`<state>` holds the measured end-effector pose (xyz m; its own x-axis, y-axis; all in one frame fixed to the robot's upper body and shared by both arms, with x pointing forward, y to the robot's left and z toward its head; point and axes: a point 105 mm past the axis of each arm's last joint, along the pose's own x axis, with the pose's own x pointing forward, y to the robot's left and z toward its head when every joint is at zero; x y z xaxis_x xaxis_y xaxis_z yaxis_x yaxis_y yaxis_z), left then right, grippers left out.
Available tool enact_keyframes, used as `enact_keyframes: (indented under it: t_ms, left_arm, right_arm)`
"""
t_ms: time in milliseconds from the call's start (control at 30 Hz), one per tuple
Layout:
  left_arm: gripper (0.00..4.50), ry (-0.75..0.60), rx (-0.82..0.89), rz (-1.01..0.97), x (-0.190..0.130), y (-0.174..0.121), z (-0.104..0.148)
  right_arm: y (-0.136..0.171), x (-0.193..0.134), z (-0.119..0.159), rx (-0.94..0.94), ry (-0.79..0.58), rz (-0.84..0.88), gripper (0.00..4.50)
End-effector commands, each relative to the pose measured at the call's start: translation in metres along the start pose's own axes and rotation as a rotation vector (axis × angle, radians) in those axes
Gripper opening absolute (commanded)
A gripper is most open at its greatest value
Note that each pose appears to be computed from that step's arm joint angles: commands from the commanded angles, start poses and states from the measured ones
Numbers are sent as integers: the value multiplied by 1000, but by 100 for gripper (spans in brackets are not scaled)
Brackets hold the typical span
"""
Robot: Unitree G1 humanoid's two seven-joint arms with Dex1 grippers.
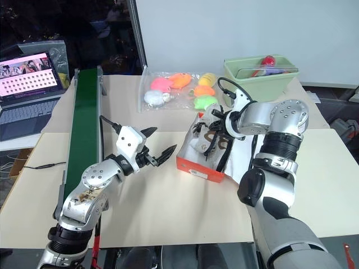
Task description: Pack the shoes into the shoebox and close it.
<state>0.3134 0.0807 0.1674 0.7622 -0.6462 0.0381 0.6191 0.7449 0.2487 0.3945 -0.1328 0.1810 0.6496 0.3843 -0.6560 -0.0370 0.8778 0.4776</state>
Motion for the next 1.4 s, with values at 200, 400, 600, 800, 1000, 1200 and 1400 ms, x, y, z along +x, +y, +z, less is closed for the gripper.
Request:
enact_keyframes:
  t_ms: [200,400,600,800,1000,1200,1400]
  left_arm:
    - [445,-65,28,6,-1,-4,18]
    - [445,-63,27,11,-2,-3,18]
    - [445,-64,25,20,-2,-3,20]
    - [450,-63,24,23,-2,-4,20]
    - [450,-66,29,8,0,-5,22]
    - [450,-76,28,-30,6,-5,23]
    - [450,-22,-6,-198,-9,0,9]
  right_arm:
    - [-6,23,-19,-67,101,-32,38]
    - [-8,43,-34,-139,169,-47,38]
    - [-13,60,-46,-171,190,-63,38]
    - [-1,62,-38,-173,149,3,154]
    - [30,34,-6,-205,52,88,366]
    - [41,-11,18,-233,-61,121,428]
    - [38,-60,33,-372,-319,178,428]
